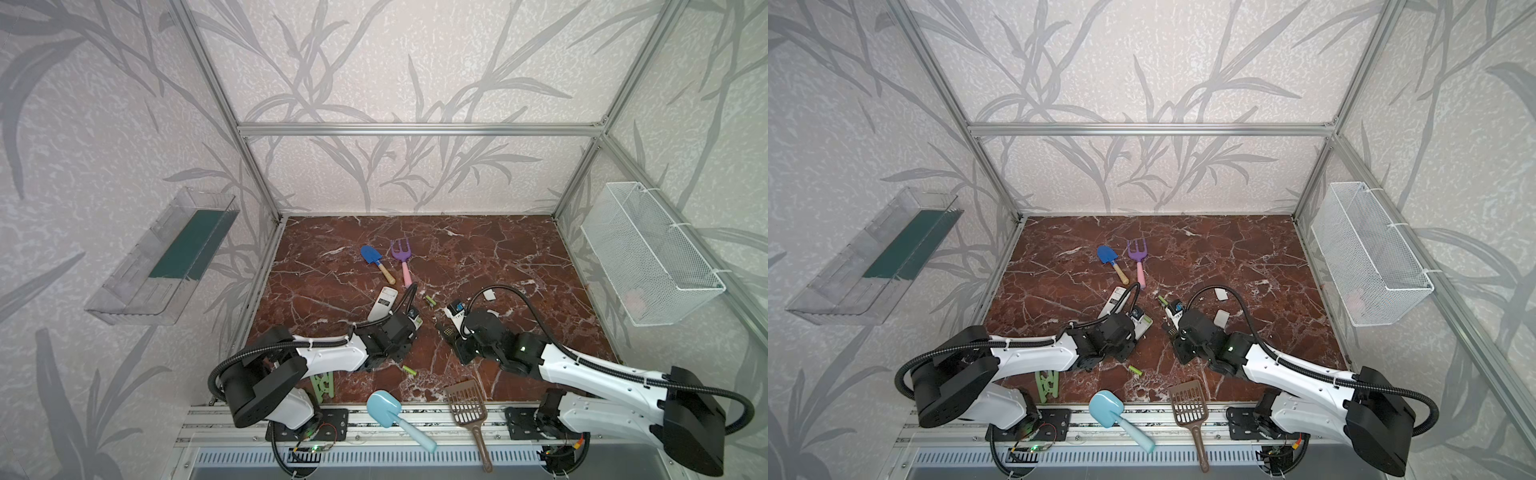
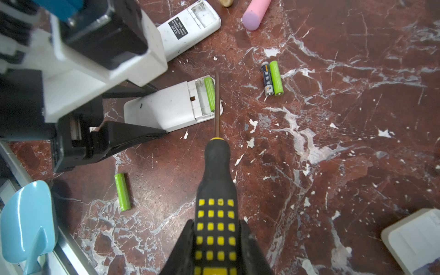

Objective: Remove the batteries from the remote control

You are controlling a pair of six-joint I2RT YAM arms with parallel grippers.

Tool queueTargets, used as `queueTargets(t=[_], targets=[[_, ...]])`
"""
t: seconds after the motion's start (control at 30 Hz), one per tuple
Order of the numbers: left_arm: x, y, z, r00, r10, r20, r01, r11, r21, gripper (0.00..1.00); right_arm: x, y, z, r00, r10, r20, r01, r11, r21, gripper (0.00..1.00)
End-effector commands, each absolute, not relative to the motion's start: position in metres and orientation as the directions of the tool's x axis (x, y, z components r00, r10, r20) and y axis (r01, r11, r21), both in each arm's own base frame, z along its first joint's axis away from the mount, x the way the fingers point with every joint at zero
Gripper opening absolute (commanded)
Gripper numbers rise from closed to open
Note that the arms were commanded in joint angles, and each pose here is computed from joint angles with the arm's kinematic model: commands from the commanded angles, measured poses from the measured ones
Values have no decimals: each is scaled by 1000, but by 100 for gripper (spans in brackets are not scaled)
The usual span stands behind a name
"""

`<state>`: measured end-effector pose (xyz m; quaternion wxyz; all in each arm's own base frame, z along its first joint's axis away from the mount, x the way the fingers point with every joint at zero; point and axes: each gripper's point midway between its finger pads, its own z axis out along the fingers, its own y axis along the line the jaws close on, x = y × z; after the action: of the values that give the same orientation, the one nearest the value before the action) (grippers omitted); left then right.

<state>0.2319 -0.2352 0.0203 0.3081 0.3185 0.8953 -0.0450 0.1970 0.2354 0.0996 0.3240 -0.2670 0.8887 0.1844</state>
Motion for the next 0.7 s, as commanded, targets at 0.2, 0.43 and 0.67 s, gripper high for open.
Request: queueTargets(t=[0.2,0.43,0.67], targets=[[218,-213,1,-652,573,-497,583,798,154,28,215,208,104,-686,-288,-668,-499,854,144,0],[221,-213,0,-660,562,-499,569,807,157,28,198,221,108,-707,-322,-630,-561,797,222,0],[222,-215,0,-663,554,-503,564,812,151,27,177,228,110,-750,-343,-566,-566,776,279,0]])
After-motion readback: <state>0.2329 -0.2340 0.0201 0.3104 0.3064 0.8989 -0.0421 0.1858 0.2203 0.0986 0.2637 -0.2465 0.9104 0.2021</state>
